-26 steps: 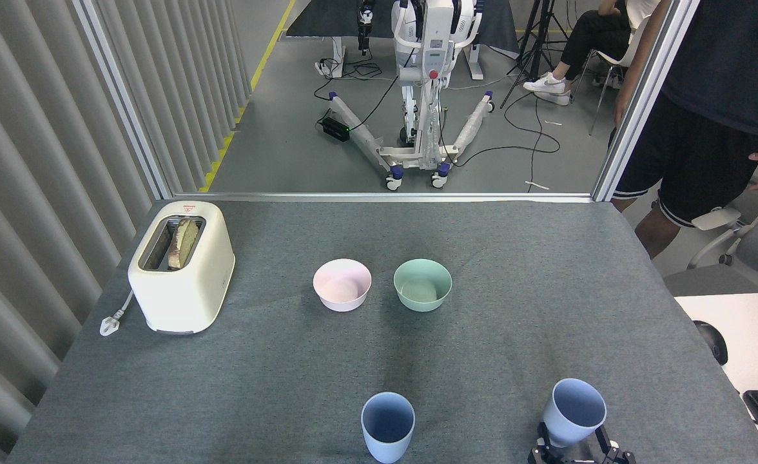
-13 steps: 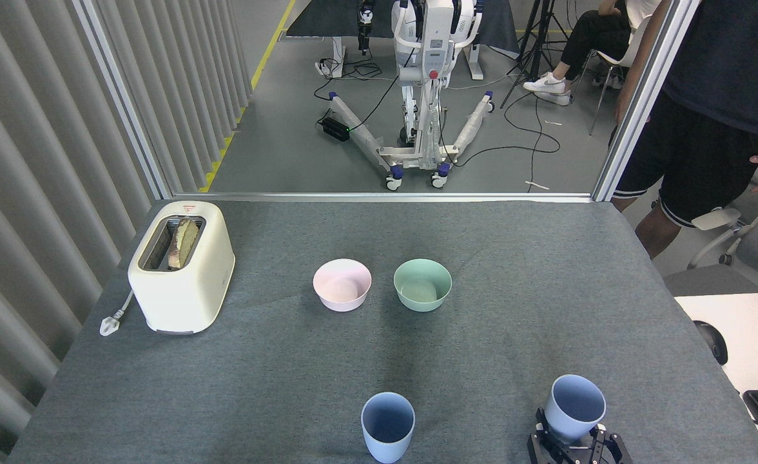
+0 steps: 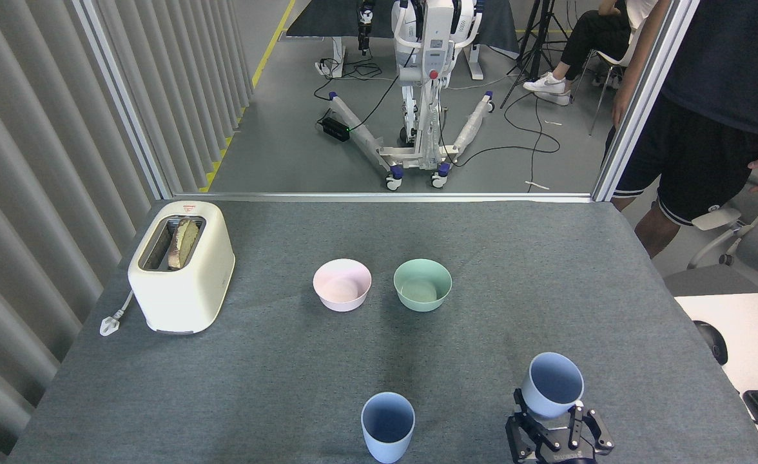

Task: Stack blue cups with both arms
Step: 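Lift the held blue cup and carry it over the placed cup, then lower the held cup down into the placed blue cup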

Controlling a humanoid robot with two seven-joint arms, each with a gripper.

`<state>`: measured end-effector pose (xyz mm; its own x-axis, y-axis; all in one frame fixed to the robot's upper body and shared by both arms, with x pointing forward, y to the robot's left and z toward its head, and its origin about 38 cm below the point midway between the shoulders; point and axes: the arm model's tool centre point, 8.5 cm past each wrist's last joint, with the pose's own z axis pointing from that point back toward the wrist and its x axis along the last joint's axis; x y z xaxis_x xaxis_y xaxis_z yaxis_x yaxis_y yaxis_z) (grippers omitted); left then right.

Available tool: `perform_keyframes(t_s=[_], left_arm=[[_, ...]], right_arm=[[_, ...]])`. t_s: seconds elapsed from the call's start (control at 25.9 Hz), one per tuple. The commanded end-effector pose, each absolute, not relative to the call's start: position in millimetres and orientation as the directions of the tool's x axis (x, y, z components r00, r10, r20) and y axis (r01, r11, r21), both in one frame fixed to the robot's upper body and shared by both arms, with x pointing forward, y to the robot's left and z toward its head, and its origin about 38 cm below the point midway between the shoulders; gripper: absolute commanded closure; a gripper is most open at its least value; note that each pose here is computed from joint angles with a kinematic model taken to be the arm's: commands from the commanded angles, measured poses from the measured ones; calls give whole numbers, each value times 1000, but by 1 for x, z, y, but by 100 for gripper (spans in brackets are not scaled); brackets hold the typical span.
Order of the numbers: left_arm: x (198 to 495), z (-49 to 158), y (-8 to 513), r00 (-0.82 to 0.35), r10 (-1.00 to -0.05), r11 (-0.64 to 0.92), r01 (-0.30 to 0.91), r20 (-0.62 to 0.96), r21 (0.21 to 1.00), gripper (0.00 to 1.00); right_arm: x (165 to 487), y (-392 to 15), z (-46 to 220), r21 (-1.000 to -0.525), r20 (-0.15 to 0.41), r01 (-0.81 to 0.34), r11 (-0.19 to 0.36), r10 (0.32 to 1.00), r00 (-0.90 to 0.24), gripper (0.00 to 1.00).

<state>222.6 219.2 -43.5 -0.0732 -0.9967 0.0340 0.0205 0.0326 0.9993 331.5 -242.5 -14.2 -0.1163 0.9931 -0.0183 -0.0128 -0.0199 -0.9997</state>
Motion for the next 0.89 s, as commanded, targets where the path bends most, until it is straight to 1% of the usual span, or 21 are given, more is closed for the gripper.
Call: perform_keyframes(t_s=[0.0,0.08,0.19,0.23,0.31,0.39,0.5,0.62,0.7,0.85], left_arm=[[223,-43,220,-71,-997,32,18,33,999,0],[223,-43,220,-71,-997,32,16,33,999,0],[223,-44,220,-70,-997,33,19,34,999,0],[223,-44,220,-70,-997,33,19,34,999,0],[223,-44,220,-70,-997,33,19,34,999,0],[223,-43,222,-65,-997,31,19,32,999,0],[223,-43,227,-50,-998,31,15,32,999,0],[223,-43,228,-47,-998,31,16,32,999,0],[224,-43,228,-46,-998,32,16,33,999,0],[224,-44,228,-45,-998,33,19,34,999,0]], right_arm=[[359,-193,20,-999,-34,30,-28,975,-220,54],[369,-157,33,-998,-51,59,-37,963,-265,54],[380,-124,51,-993,-103,85,-81,948,-303,54],[379,-108,58,-992,-109,88,-85,939,-327,54],[370,-75,72,-992,-107,103,-73,916,-386,54],[358,-57,82,-991,-109,117,-65,899,-425,54],[333,-49,78,-993,-95,101,-55,891,-445,53],[315,-54,65,-996,-82,66,-59,894,-441,52],[307,-58,58,-997,-76,48,-61,897,-436,52],[302,-62,48,-998,-62,28,-55,901,-429,51]])
